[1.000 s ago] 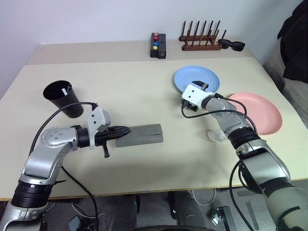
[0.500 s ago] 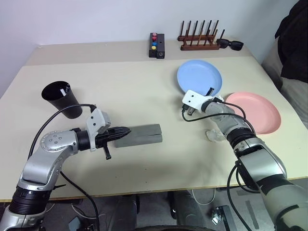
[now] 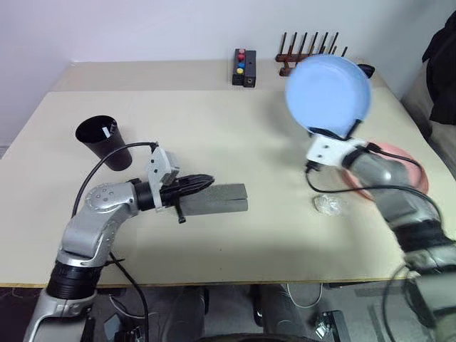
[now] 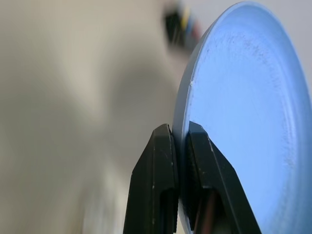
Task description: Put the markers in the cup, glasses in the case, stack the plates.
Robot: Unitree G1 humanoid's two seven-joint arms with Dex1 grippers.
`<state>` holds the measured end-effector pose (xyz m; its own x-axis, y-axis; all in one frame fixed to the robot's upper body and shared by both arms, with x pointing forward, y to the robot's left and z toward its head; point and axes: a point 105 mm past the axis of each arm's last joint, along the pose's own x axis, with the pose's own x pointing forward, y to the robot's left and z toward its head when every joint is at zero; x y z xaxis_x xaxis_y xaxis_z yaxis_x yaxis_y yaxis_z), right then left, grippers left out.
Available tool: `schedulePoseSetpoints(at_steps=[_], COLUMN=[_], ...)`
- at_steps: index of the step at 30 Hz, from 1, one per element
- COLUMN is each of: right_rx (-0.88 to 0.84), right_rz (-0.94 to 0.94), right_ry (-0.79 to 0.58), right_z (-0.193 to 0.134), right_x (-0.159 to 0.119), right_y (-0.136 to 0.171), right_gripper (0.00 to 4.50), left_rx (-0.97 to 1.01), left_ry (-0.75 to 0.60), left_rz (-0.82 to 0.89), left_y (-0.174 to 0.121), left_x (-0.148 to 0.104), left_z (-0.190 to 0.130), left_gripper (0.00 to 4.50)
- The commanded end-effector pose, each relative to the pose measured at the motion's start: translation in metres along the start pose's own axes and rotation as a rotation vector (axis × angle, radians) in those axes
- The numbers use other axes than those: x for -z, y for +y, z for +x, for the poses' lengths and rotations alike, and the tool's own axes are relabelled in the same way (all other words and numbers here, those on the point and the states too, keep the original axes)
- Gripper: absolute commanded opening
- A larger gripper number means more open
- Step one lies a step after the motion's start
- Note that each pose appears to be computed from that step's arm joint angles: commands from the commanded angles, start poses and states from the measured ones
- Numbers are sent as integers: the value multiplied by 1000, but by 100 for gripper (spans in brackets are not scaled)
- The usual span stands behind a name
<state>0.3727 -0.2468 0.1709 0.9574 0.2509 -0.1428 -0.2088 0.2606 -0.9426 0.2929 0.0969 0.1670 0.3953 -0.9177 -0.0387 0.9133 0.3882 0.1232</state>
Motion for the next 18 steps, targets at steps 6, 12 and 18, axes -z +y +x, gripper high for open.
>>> schedulePoseSetpoints(at_steps=[6,12,18], right_rx=[-62,-129,-143], right_rz=[144,215,249], right_ry=[162,205,214], right_z=[-61,-74,-76], right_x=[37,42,43], right_y=[5,23,22], right_gripper=[9,9,145], left_rx=[183,204,194], left_ry=[-77,-68,-66], left_rz=[-4,-3,-19], left_y=[-25,-25,-26], left_x=[-11,-7,-3], left_z=[35,37,35], left_gripper=[10,10,10])
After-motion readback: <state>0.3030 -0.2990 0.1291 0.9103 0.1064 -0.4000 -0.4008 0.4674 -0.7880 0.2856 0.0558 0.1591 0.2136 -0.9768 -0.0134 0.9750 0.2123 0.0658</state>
